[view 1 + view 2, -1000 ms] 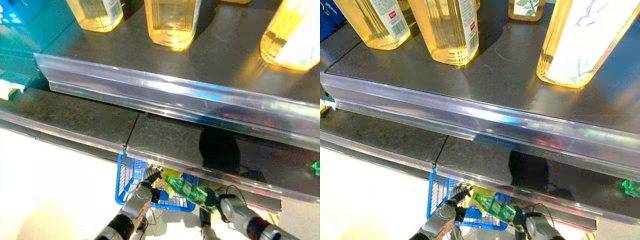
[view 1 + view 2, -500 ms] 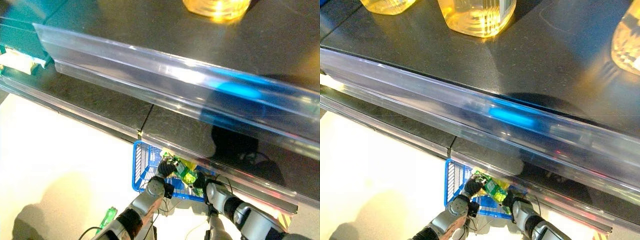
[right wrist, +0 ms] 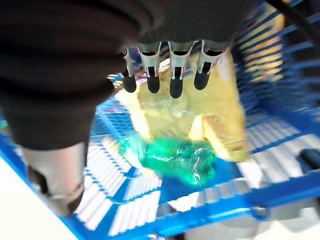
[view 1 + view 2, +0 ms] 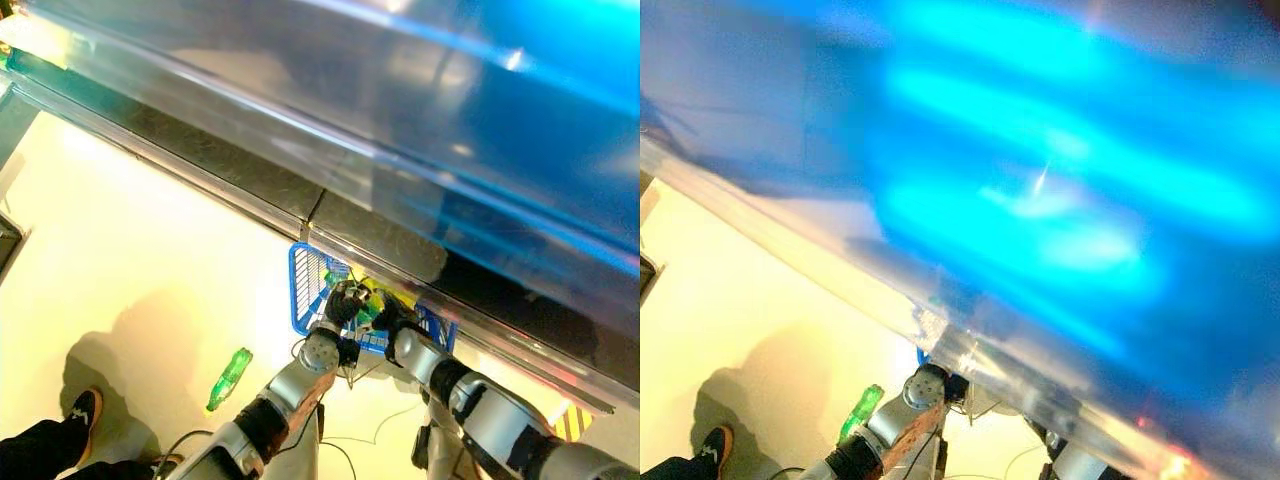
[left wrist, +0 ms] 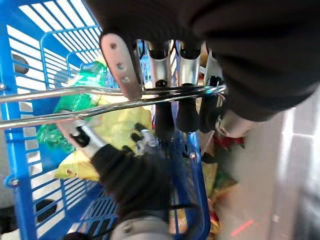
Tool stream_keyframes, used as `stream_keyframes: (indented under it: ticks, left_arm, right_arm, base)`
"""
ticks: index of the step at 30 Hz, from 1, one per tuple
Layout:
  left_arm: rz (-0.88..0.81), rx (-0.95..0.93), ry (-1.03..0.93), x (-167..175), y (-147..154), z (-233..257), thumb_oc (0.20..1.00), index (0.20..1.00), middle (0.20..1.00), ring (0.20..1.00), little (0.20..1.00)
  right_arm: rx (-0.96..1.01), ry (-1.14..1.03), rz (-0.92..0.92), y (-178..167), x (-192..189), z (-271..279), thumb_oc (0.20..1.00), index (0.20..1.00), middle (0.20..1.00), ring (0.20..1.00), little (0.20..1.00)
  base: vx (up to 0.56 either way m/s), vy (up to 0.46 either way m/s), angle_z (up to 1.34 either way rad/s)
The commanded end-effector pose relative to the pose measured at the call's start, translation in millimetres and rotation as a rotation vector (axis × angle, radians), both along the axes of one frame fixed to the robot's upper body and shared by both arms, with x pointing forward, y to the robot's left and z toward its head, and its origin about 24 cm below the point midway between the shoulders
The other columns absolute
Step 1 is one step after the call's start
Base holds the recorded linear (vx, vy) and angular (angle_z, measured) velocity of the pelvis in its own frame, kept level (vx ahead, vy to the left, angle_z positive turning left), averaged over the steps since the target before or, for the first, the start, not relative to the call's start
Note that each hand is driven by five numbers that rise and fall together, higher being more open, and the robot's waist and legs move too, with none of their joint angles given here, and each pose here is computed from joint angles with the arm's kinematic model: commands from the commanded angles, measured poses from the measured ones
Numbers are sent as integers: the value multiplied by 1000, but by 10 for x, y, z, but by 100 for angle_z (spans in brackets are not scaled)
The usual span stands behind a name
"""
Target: Pick up the snacks into the basket
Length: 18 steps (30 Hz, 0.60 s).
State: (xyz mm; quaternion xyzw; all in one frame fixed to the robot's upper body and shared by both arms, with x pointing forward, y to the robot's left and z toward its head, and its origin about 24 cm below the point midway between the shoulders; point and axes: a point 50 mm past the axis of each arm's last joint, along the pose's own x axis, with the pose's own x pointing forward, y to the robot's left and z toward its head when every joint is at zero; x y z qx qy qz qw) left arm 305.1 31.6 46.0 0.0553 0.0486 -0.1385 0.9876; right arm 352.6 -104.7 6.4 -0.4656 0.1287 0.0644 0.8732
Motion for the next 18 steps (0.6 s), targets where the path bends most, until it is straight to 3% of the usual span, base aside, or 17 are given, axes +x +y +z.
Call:
stream_keyframes:
  ticks: [1,4,8,9,10,11,13,14,18]
  left_arm:
    - [-168,-215,-230,-56,-544,680,200,200,200,200,200]
    - [-94,-180,-188,21,-388,540,200,200,200,200,200]
    - [56,-88,-87,128,-29,203,200,200,200,200,200]
    - [137,-58,-26,156,177,28,200,200,200,200,200]
    - [136,-58,-25,155,176,26,200,200,200,200,200]
    - [220,-14,49,141,416,-200,200,200,200,200,200]
    - [248,29,76,117,523,-303,200,200,200,200,200]
    - [316,118,171,26,767,-578,200,200,200,200,200]
    - [386,271,355,-232,1095,-1034,200,200,200,200,200]
  right_arm:
    - [51,3,-14,49,17,17,1000,1000,1000,1000,1000]
    - [88,62,-28,-40,-147,-198,1000,1000,1000,1000,1000]
    - [175,113,-134,-374,-396,-453,1000,1000,1000,1000,1000]
    - [199,140,-211,-599,-518,-558,1000,1000,1000,1000,1000]
    - [199,141,-212,-601,-520,-560,1000,1000,1000,1000,1000]
    - [219,198,-290,-839,-687,-697,1000,1000,1000,1000,1000]
    - [212,223,-318,-924,-774,-764,1000,1000,1000,1000,1000]
    - [203,269,-390,-1104,-961,-888,1000,1000,1000,1000,1000]
    - [200,358,-504,-1313,-1279,-1082,1000,1000,1000,1000,1000]
  base:
    - [-1,22,5]
    - [1,3,1]
    - [4,-18,-3]
    - [7,-43,-9]
    - [54,-61,-8]
    - [69,-52,-16]
    - [79,-57,-15]
    - [60,-41,-11]
    - [154,-71,-14]
